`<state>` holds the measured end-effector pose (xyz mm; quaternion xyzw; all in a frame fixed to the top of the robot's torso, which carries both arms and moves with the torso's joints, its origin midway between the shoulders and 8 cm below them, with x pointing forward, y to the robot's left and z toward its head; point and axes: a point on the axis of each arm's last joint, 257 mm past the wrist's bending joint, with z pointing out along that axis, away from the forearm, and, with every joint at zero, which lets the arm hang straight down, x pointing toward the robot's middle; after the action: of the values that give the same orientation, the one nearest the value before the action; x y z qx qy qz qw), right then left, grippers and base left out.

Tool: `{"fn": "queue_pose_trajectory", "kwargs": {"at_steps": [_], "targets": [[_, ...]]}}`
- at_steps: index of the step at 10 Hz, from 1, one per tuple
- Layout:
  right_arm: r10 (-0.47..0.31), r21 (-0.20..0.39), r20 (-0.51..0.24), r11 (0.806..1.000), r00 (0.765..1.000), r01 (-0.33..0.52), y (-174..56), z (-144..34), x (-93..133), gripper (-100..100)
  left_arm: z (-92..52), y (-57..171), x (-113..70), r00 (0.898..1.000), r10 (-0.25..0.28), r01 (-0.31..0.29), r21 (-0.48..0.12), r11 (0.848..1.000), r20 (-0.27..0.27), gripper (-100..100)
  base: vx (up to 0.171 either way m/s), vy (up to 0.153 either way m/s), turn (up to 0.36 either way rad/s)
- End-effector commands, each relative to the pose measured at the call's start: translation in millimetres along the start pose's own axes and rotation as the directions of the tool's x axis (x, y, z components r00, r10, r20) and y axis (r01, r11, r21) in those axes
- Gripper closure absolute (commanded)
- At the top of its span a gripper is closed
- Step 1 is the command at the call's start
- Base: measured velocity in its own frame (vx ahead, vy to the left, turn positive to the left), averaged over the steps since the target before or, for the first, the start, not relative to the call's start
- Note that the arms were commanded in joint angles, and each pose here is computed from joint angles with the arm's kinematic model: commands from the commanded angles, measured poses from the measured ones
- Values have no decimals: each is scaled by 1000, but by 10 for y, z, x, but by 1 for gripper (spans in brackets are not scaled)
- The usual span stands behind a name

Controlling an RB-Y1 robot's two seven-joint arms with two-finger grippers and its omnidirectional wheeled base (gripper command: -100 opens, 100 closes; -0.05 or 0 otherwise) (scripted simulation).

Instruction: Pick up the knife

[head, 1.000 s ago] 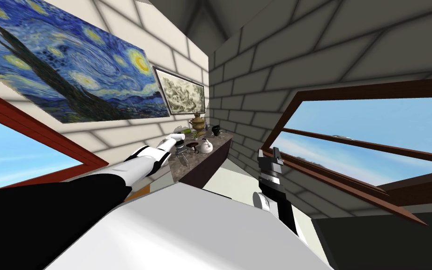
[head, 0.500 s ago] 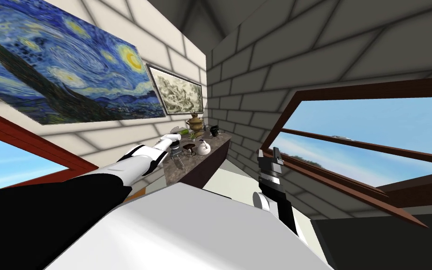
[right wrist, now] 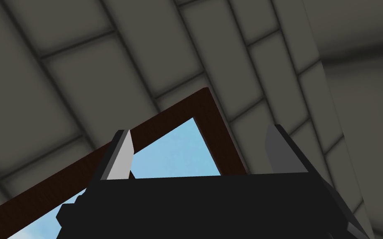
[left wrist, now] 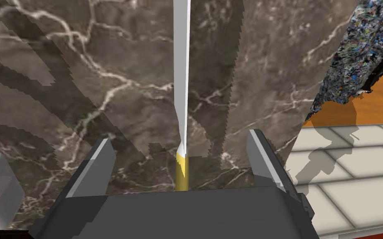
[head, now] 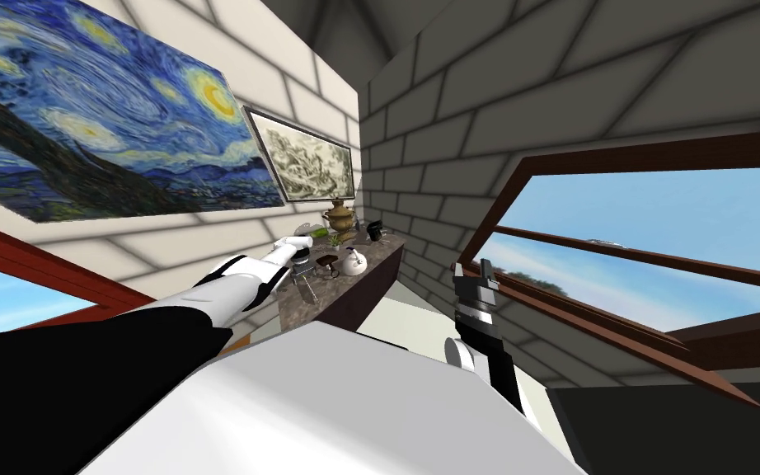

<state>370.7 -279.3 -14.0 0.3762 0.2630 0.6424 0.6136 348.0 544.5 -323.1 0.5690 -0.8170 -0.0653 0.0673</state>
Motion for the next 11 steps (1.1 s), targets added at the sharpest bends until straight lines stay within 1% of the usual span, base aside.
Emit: {"fn": "queue_pose_trajectory", "kwargs": {"at_steps": [1, 2, 5, 6, 7, 8, 9, 11], "targets": [[0, 0, 0, 1000, 1000, 0, 0, 0, 0, 0, 0, 0, 0, 1000, 0, 0, 0, 1000, 0, 0, 0, 0, 0], [0, 0, 0, 1000, 1000, 0, 0, 0, 0, 0, 34, -3, -10, 999, 32, -32, 1, 999, 8, -100, 66, -41, 223], [0, 0, 0, 1000, 1000, 0, -1, -1, -1, 0, 102, -3, -29, 995, 94, -94, 2, 996, 24, -100, 120, -93, 253], [0, 0, 0, 1000, 1000, 0, 0, -1, -1, 0, 136, -3, -38, 992, 126, -126, 2, 992, 32, -100, 120, -92, 274], [0, 0, 0, 1000, 1000, 0, 0, -1, -1, 0, 152, -3, -42, 989, 141, -141, 2, 990, 35, -100, 114, -89, 196], [0, 0, 0, 1000, 1000, 0, 0, -1, 0, 0, 139, 2, -36, 991, 127, -127, 1, 992, 32, -100, 48, -40, 34], [0, 0, 0, 1000, 1000, 0, 0, 0, 0, 0, 142, 2, -39, 991, 131, -131, 1, 991, 33, 100, 9, -8, -6], [0, 0, 0, 1000, 1000, 0, 0, 0, 0, 0, 139, 5, -41, 991, 130, -130, 1, 991, 33, 100, 0, 0, 0]]}}
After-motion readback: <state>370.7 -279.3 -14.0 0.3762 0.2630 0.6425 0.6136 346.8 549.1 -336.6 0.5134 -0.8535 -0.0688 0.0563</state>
